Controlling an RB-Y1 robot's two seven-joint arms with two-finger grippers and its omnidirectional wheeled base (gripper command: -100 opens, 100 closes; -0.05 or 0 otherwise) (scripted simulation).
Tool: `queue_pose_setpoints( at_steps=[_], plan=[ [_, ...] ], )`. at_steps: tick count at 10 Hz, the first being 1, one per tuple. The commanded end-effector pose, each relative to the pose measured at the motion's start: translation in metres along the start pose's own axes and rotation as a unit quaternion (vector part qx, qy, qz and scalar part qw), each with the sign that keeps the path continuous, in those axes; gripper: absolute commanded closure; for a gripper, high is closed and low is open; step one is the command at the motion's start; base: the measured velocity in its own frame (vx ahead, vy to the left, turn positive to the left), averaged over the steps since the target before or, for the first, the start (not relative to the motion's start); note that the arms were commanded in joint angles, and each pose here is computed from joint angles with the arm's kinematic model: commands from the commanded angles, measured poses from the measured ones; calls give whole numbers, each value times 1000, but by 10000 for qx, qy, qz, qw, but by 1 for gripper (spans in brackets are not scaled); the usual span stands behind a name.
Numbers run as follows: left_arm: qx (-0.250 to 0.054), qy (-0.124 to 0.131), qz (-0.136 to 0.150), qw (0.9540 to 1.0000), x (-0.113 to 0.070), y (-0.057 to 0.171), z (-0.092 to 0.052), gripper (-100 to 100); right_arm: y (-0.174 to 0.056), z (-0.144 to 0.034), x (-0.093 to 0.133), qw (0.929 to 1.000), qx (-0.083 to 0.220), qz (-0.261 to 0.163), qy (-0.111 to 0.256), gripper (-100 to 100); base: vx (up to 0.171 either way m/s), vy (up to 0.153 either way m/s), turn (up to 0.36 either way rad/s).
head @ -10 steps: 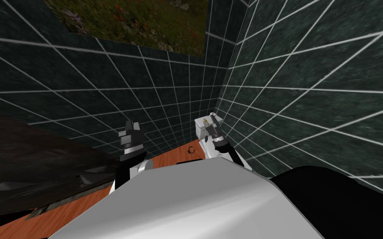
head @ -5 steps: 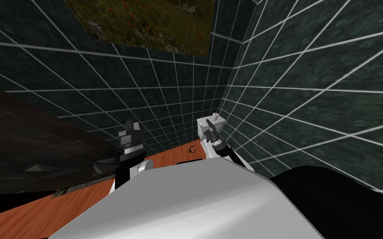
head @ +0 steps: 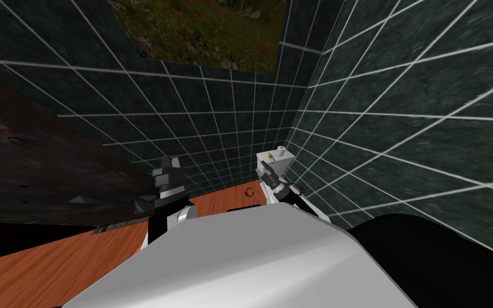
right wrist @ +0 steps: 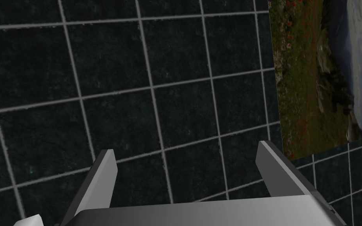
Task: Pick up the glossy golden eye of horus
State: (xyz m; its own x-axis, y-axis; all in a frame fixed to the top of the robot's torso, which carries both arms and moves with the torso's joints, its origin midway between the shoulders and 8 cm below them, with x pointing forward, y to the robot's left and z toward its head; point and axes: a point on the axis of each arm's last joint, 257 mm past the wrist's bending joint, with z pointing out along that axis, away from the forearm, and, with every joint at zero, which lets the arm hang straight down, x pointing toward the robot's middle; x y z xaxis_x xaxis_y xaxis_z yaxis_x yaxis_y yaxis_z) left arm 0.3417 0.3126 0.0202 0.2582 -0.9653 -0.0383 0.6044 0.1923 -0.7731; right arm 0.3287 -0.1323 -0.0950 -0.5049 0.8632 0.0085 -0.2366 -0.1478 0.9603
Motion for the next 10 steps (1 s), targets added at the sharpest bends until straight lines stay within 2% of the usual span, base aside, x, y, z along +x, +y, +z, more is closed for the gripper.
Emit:
queue_pose_setpoints(
  at_steps=[1, 4, 5, 7, 8, 9, 10],
  plan=[
    [0, 0, 0, 10000, 0, 0, 0, 0, -19, -10, 7, 9994, 297, 143, 136, -100, -19, -4, 183],
    [0, 0, 0, 10000, 0, 0, 0, 0, -42, -27, 15, 9963, 746, 116, 417, -100, -14, -5, 126],
    [0, 0, 0, 10000, 0, 0, 0, 0, -59, -38, 20, 9933, 1016, 234, 494, -100, -11, 0, 179],
    [0, 0, 0, 10000, 0, 0, 0, 0, -64, -45, 19, 9912, 1158, 117, 627, -100, -5, -4, 41],
    [0, 0, 0, 10000, 0, 0, 0, 0, -81, -59, 23, 9865, 1461, 203, 708, -100, -4, 3, 186],
    [0, 0, 0, 10000, 0, 0, 0, 0, -83, -63, 22, 9846, 1554, 125, 792, -100, -4, -4, 112],
    [0, 0, 0, 10000, 0, 0, 0, 0, -100, -78, 23, 9789, 1848, 207, 845, -100, -1, -5, 287]
  ],
)
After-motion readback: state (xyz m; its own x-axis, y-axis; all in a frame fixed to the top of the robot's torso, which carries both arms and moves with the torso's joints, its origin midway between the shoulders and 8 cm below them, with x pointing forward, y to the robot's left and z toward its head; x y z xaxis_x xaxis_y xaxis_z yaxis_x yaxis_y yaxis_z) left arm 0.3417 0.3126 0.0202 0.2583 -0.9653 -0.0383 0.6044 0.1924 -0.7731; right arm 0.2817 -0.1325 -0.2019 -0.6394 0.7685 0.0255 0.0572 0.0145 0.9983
